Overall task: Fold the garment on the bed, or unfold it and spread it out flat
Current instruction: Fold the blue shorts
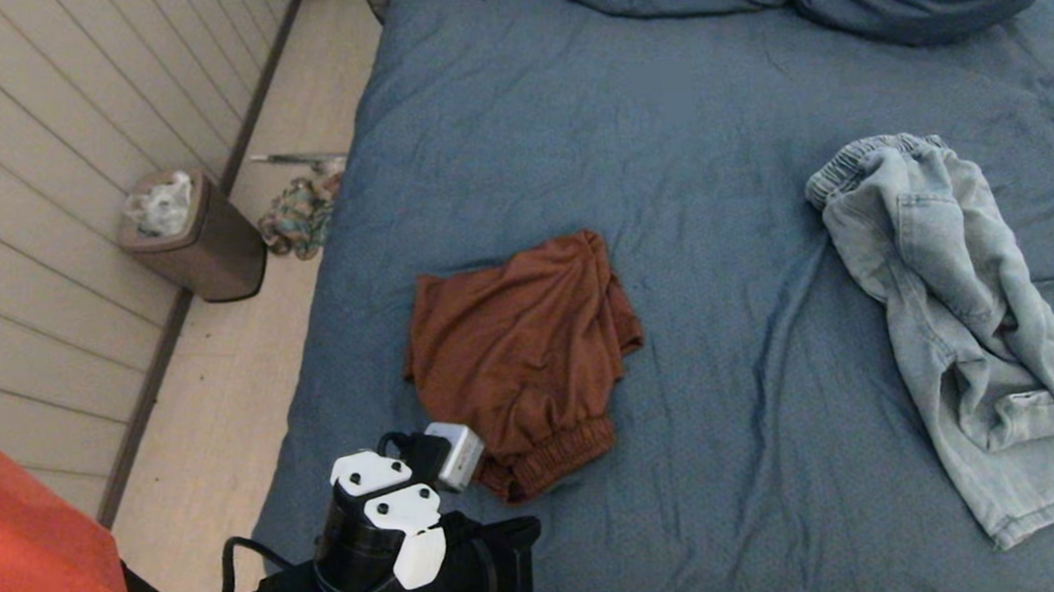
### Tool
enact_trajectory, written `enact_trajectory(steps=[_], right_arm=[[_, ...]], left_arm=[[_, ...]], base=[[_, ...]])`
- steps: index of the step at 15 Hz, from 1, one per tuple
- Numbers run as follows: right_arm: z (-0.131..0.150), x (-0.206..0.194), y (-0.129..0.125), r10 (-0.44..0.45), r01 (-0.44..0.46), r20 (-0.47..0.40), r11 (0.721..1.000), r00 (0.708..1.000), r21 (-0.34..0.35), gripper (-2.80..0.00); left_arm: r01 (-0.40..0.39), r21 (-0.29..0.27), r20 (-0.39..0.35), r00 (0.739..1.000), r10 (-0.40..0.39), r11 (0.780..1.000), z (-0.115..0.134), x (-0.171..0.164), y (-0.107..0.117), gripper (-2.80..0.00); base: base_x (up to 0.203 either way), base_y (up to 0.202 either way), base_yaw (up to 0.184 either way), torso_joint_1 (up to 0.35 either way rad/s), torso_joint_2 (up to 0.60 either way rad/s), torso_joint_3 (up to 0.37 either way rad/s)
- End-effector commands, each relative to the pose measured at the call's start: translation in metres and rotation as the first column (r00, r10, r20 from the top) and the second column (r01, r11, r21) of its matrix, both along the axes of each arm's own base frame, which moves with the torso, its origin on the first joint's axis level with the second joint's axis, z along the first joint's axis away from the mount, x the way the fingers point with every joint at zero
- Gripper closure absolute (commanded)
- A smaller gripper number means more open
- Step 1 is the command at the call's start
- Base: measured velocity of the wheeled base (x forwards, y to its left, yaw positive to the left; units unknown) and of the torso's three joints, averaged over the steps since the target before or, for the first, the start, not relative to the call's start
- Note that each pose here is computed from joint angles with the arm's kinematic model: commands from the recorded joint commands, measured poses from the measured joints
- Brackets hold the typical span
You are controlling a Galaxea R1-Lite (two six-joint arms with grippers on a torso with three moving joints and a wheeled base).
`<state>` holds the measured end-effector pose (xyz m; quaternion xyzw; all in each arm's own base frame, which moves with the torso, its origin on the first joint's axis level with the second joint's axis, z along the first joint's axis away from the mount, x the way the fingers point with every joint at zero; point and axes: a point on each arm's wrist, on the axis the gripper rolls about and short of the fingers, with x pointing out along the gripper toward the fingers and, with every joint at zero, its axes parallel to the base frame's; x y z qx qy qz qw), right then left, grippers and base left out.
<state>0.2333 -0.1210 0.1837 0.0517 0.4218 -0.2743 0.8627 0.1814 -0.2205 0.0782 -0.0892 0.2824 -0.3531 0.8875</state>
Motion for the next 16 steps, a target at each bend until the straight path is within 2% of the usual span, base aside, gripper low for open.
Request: enact_trajectory(steps=[1, 4, 7, 10, 14, 16], right_arm=[[-0.028, 0.011, -0.013, -0.025, 0.027, -0.067, 0.999, 0.997, 0.034, -2.8], [-0.05, 0.028, -0.022, -0.03, 0.032, -0.061, 0.999, 0.998, 0.039, -2.8], [-0.059, 0.045, -0.027, -0.09, 0.09, -0.013, 0.993, 0.996, 0.072, -2.8], [-0.048, 0.055, -0.03, -0.128, 0.123, 0.054, 0.989, 0.99, 0.085, -2.8], [-0.031, 0.056, -0.018, -0.113, 0.104, 0.109, 0.991, 0.988, 0.085, -2.8], [-0.035, 0.056, -0.006, -0.091, 0.081, 0.098, 0.992, 0.991, 0.098, -2.8]], left_arm=[[0.0, -0.002, -0.001, 1.0, 0.0, 1.0, -0.001, 0.0, -0.001, 0.0], [0.001, 0.001, -0.003, 1.0, -0.001, 1.0, -0.002, 0.0, -0.001, 0.0], [0.002, 0.006, -0.006, 1.0, -0.002, 1.0, -0.004, 0.0, -0.002, 0.0], [0.002, 0.013, -0.011, 1.0, -0.002, 1.0, -0.007, 0.001, -0.003, 0.0], [-0.001, 0.012, -0.006, 1.0, 0.001, 1.0, -0.006, 0.001, -0.003, 0.0], [-0.001, 0.01, -0.005, 1.0, 0.001, 1.0, -0.006, 0.001, -0.003, 0.0]], base=[[0.0, 0.0, 0.0, 0.0, 0.0, 0.0], [0.0, 0.0, 0.0, 0.0, 0.0, 0.0], [0.0, 0.0, 0.0, 0.0, 0.0, 0.0], [0.0, 0.0, 0.0, 0.0, 0.0, 0.0], [0.0, 0.0, 0.0, 0.0, 0.0, 0.0], [0.0, 0.0, 0.0, 0.0, 0.0, 0.0]])
